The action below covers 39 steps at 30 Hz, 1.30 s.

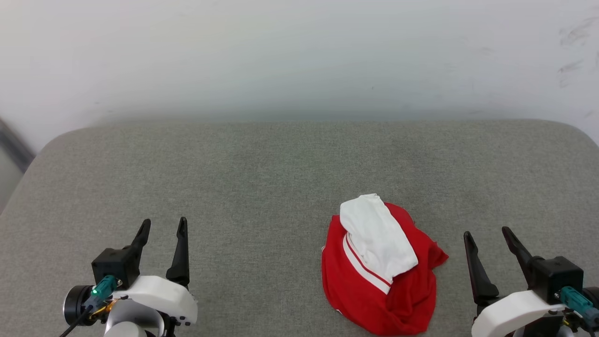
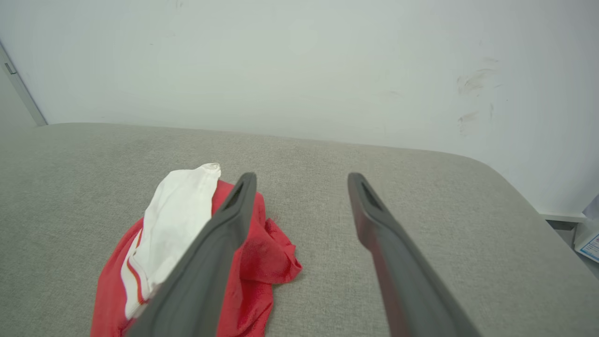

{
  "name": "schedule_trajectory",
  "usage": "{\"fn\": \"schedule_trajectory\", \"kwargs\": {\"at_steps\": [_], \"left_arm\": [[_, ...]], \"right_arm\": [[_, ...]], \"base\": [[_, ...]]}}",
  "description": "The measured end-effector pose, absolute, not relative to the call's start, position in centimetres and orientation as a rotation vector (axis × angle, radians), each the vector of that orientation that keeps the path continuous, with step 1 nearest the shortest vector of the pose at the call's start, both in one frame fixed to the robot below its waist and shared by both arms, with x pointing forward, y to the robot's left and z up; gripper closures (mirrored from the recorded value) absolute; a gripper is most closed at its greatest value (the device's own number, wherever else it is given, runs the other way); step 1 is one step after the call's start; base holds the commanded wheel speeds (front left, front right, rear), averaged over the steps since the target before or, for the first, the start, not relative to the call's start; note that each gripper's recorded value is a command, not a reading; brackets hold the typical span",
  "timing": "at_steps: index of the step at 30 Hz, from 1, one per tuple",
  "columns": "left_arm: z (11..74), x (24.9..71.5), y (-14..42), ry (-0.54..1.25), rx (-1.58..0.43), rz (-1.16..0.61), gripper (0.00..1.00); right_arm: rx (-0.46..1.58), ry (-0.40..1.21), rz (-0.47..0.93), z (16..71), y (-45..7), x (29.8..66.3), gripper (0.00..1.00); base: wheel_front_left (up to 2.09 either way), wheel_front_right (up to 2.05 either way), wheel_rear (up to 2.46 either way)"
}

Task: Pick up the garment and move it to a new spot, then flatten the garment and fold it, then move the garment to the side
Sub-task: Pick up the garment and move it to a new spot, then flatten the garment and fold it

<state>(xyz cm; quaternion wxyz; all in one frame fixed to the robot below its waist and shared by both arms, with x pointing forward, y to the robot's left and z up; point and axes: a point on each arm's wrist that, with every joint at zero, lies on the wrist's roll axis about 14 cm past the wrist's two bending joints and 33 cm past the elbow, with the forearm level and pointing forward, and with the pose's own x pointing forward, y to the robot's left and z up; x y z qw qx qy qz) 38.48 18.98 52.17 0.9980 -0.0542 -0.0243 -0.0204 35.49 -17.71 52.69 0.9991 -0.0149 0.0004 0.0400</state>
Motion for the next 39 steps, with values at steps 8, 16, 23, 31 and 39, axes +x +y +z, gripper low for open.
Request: {"fn": "schedule_trajectory", "kwargs": {"at_steps": [8,16,23,31,39], "left_arm": [[52.7,37.9,18.4,-0.045,-0.073,-0.074,0.00],[52.8,37.8,18.1,-0.040,-0.074,-0.080,0.00],[53.6,38.6,15.8,-0.021,-0.085,-0.161,0.00],[56.4,42.1,7.7,0.005,-0.096,-0.428,0.00],[51.3,42.5,-0.3,0.286,-0.040,-0.689,0.00]], "right_arm": [[-0.024,0.019,0.080,52.3,-17.7,34.7,0.00],[-0.022,0.020,0.086,52.3,-17.5,34.8,0.00],[-0.020,0.031,0.088,52.0,-17.4,35.0,0.00],[-0.026,0.047,0.087,51.7,-17.5,36.2,0.00],[-0.027,0.082,0.058,50.5,-18.4,36.8,0.00]], "base": [[0.00,0.00,0.00],[0.00,0.00,0.00],[0.00,0.00,0.00],[0.00,0.00,0.00],[0.00,0.00,0.00]]}}
